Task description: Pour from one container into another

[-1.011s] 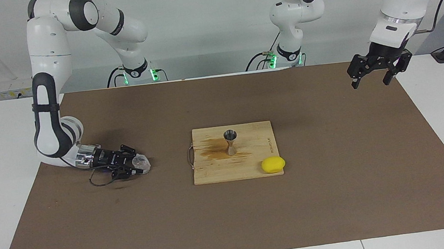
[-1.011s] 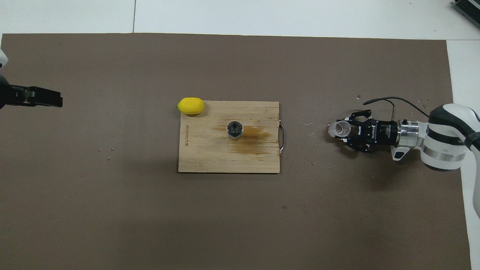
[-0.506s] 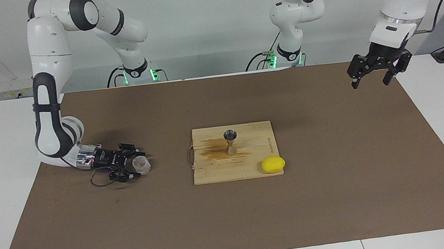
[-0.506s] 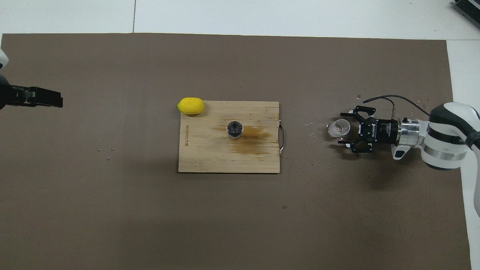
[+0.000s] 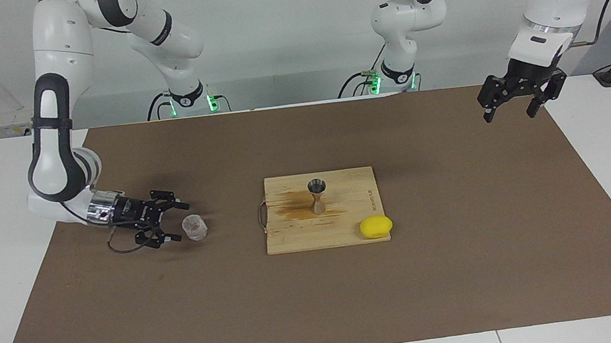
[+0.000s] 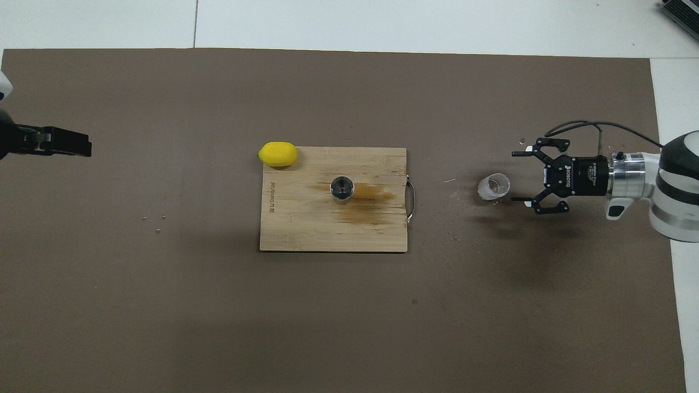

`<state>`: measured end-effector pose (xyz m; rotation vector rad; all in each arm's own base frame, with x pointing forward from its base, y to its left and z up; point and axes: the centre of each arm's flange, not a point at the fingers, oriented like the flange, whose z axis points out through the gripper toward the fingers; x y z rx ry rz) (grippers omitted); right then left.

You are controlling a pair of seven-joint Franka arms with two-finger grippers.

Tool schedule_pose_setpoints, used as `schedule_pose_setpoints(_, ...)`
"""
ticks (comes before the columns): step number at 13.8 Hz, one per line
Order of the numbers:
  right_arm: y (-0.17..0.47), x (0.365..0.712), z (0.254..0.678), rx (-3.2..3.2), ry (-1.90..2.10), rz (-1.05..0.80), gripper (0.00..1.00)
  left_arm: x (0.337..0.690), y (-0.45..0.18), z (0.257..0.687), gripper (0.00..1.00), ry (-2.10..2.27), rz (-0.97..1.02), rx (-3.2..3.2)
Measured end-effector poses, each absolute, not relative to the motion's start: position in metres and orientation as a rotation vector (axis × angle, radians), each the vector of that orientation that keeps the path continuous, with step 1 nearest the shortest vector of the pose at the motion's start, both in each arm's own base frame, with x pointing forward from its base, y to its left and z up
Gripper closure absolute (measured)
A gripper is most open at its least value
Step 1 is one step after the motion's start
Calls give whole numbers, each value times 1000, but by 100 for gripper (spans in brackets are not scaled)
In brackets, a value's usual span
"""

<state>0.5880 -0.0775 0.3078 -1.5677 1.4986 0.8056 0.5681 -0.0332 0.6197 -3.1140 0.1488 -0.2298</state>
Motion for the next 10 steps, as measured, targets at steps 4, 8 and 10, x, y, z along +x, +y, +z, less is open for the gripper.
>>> schedule_pose_setpoints(4,-65,588,384,-1893,1467,570,0,563,-25,617,0,126,-161,-3118)
schedule_pose_setpoints(8,-39,589,431,-2289,1351,267,0,553,-20,626,0,113,-118,-3119)
schedule_pose_setpoints(10,-20,589,454,-2474,1232,105,0,545,-20,632,0,112,-85,-3119)
